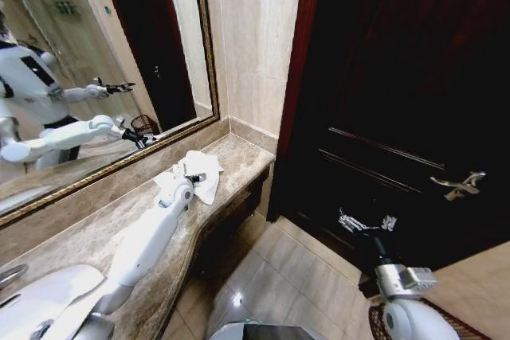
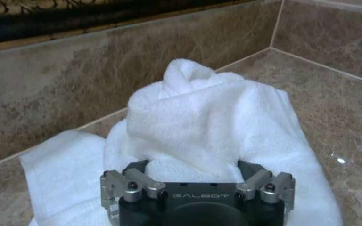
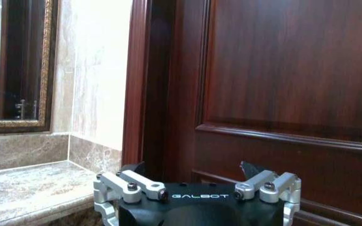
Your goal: Discard the used towel into the hamper.
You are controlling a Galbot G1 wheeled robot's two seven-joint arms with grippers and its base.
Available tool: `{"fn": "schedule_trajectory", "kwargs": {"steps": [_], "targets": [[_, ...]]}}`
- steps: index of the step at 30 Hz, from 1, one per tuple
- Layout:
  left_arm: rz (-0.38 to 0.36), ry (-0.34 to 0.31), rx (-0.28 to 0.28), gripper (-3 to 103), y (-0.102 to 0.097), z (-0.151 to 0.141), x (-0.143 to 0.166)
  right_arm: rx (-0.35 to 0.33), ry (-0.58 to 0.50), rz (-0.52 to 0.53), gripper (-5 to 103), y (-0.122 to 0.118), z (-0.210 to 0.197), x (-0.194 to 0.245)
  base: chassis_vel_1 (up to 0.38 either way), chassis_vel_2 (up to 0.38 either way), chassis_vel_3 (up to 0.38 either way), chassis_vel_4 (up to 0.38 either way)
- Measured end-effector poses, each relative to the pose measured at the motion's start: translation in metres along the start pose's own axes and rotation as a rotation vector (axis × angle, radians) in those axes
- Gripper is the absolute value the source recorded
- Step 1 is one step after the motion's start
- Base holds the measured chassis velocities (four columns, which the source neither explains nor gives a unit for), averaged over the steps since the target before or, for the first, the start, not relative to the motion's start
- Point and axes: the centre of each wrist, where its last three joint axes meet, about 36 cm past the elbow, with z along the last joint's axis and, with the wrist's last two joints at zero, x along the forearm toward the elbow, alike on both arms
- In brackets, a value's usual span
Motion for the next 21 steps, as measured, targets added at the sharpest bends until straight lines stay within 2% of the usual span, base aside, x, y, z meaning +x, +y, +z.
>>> {"fn": "schedule_trajectory", "kwargs": {"steps": [5,7,8,13,14,17,21], "targets": [[0.002,-0.004,-0.004,85,-0.001,0.001,-0.002,-0.001,-0.002,0.003,100,-0.001,0.003,-0.001,0.0,0.0,0.0,0.0],[-0.002,-0.012,-0.016,77,-0.003,0.004,-0.003,-0.002,-0.006,0.004,100,-0.001,0.005,-0.001,0.0,0.0,0.0,0.0],[-0.002,-0.012,-0.016,77,-0.003,0.004,-0.003,-0.002,-0.006,0.004,100,-0.001,0.005,-0.001,0.0,0.0,0.0,0.0],[-0.003,-0.013,-0.012,62,-0.004,0.01,-0.005,0.002,-0.009,0.006,100,-0.002,0.008,0.0,0.0,0.0,0.0,0.0],[-0.003,-0.013,-0.012,62,-0.004,0.01,-0.005,0.002,-0.009,0.006,100,-0.002,0.008,0.0,0.0,0.0,0.0,0.0],[-0.007,-0.017,-0.013,50,-0.004,0.013,-0.005,0.004,-0.011,0.007,100,-0.002,0.009,0.0,0.0,0.0,0.0,0.0],[-0.007,-0.024,-0.012,43,-0.004,0.012,-0.004,0.003,-0.011,0.008,100,-0.002,0.01,0.0,0.0,0.0,0.0,0.0]]}}
